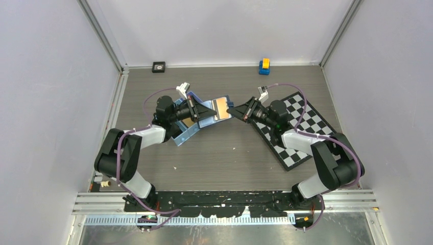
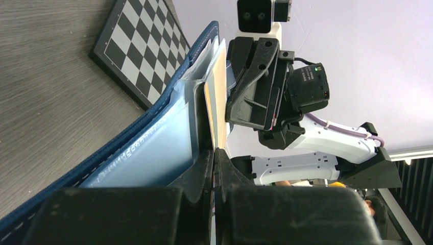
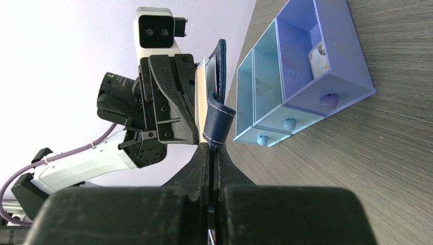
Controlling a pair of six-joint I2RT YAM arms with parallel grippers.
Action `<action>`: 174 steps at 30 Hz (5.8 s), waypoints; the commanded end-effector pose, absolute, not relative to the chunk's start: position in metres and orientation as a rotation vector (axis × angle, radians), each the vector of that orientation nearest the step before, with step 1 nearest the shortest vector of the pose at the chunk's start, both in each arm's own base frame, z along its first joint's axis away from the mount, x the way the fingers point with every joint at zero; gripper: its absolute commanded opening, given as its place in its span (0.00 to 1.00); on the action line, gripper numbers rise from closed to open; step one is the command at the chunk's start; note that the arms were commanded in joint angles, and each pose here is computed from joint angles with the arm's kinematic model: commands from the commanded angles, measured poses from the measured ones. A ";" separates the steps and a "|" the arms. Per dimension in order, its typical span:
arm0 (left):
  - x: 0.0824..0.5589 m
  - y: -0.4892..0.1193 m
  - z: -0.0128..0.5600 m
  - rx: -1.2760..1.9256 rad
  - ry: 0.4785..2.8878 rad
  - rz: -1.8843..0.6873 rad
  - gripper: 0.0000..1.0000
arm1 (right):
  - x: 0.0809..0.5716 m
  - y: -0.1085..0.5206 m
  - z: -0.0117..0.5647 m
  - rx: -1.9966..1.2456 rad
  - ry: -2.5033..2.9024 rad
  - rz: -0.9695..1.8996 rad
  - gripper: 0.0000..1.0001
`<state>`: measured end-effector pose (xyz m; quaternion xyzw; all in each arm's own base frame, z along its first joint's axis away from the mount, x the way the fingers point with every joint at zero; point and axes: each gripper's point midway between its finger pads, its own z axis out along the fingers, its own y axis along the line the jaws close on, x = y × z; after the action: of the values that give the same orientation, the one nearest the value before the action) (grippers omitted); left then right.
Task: Take the credit cards out of the card holder
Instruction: Remove the credit card from the card holder, then place the credit card in the storage box, then remove the credit card from the card holder.
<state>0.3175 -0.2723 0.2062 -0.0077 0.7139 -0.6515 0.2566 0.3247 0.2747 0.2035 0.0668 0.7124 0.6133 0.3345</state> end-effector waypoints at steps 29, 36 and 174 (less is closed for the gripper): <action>0.324 -0.269 0.227 0.020 1.861 -1.767 0.00 | 0.336 0.247 0.232 0.226 1.718 1.571 0.04; 0.324 -0.270 0.227 0.021 1.859 -1.780 0.00 | 0.334 0.254 0.235 0.195 1.691 1.655 0.43; 0.309 -0.253 0.260 0.109 1.641 -1.634 0.53 | 0.316 0.257 0.266 0.098 1.515 1.793 0.00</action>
<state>0.3120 -0.2486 0.2250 -0.0031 0.6919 -0.6200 0.3699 0.3194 0.2490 0.2468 0.0744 0.6159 0.6912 0.3706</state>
